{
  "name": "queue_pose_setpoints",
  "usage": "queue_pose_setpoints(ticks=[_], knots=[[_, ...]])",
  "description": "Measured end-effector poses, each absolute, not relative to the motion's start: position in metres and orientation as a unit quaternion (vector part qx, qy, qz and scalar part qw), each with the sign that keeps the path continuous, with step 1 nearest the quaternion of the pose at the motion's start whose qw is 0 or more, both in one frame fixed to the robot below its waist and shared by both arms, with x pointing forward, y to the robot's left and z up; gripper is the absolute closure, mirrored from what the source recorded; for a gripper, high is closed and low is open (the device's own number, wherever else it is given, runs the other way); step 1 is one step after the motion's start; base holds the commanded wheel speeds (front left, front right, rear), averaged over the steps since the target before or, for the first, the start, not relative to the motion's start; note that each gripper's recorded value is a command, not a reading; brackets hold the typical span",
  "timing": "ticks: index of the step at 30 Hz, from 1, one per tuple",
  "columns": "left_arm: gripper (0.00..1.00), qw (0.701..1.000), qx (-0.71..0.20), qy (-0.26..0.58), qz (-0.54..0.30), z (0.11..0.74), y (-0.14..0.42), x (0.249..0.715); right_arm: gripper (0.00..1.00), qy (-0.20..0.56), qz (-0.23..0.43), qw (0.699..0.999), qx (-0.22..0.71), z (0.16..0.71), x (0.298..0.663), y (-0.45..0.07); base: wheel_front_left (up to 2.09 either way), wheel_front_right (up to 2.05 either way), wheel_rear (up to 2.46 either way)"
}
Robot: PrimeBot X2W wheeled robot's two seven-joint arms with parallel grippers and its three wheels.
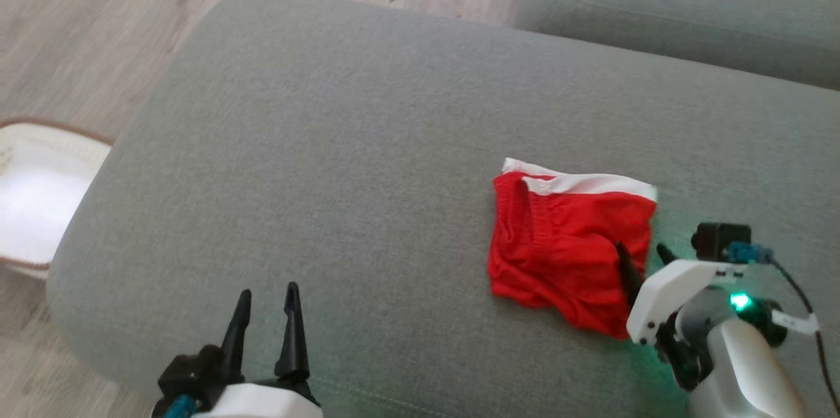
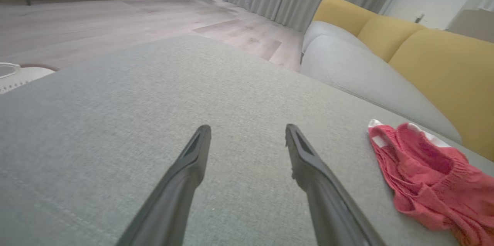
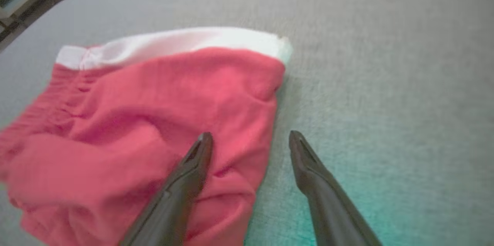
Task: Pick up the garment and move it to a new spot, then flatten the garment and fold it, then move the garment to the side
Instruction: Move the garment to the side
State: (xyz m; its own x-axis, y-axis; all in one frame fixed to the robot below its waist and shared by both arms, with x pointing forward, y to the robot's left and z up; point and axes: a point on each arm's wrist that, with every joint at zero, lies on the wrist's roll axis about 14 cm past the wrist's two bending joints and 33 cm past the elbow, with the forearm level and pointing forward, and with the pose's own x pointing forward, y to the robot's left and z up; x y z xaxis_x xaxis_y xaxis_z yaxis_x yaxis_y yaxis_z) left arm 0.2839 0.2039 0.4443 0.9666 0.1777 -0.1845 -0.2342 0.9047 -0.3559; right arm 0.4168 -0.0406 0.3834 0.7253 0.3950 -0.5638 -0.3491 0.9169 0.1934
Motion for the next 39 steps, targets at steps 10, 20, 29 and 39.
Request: queue_pose_setpoints(ticks=[10,20,29,39], knots=[[0.00,0.974,-0.186,0.071,0.106,0.444,0.205,0.289,0.92,0.340,0.205,0.917,0.035,0.368,0.409,-0.039,0.00,0.00,0.00],[0.00,0.980,-0.181,0.073,0.041,0.447,0.174,0.318,1.00,0.292,0.158,0.942,0.044,0.388,0.421,-0.076,0.00,0.00,0.00],[0.00,0.980,-0.171,0.079,-0.065,0.452,0.113,0.355,1.00,0.233,0.053,0.971,-0.009,0.429,0.429,-0.181,0.00,0.00,0.00],[0.00,0.962,-0.159,0.097,-0.199,0.450,0.030,0.396,1.00,0.241,-0.049,0.969,-0.006,0.433,0.392,-0.262,0.00,0.00,0.00]])
